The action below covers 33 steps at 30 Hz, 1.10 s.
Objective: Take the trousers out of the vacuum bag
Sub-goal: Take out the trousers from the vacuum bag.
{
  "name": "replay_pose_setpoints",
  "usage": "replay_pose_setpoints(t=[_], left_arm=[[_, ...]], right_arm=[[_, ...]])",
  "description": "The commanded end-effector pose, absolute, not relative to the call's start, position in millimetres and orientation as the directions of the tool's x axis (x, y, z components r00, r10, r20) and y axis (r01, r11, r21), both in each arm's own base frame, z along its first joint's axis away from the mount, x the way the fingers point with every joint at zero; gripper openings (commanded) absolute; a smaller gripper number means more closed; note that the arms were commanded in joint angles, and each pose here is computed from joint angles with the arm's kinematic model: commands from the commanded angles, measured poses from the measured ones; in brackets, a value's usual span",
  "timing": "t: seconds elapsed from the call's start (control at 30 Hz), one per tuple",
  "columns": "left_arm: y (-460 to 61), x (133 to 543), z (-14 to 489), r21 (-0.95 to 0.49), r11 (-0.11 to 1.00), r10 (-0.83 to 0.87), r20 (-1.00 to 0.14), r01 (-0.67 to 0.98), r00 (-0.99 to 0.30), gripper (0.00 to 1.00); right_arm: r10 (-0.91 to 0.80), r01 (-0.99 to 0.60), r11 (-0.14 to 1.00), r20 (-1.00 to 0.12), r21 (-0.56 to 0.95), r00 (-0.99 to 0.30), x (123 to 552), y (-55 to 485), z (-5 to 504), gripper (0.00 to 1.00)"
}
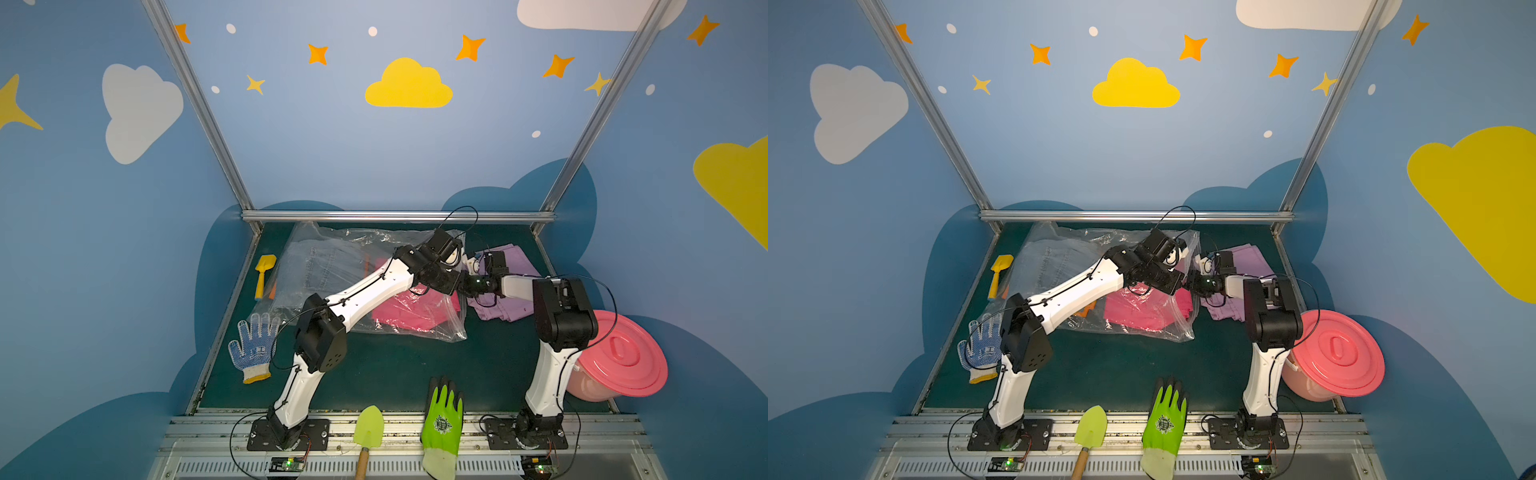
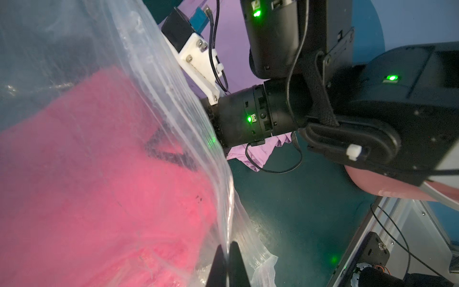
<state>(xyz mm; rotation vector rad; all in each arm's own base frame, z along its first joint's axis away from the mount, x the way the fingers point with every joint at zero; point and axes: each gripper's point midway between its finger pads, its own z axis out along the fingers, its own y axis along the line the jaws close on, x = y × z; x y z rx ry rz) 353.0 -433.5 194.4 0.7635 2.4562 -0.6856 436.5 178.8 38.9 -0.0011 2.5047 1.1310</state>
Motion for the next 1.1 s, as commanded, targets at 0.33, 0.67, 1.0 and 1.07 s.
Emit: replay_pose_setpoints(t=[0.33,0.67,1.0,1.07], left_arm=[[-432,349,210,-0.311,0.711,0.375,-0.59,0.63,-0.715,0.05],[-431,348,212,-0.311,0.711,0.376,-0.59,0.631,-0.714,0.05],[-431,347,215,-0.31,0.707,0.378,-0.595,0.636,-0.71,0.05],[-431,346,215,-0.309,0.706,0.38,-0.595,0.637,-0.709,0.05]], right_arm=[[0.126,-0.148,0.638,-0.291,0.756,-0.948,423,193,31,0.16],[0.12,-0.26,0.56,-0.388,0.786,-0.914,421,202,70,0.03],[0.141,-0.243,0.56,-0.38,0.792,-0.914,429,205,51,0.44],[0.135,-0.246,0.563,-0.381,0.789,-0.914,430,207,49,0.45]])
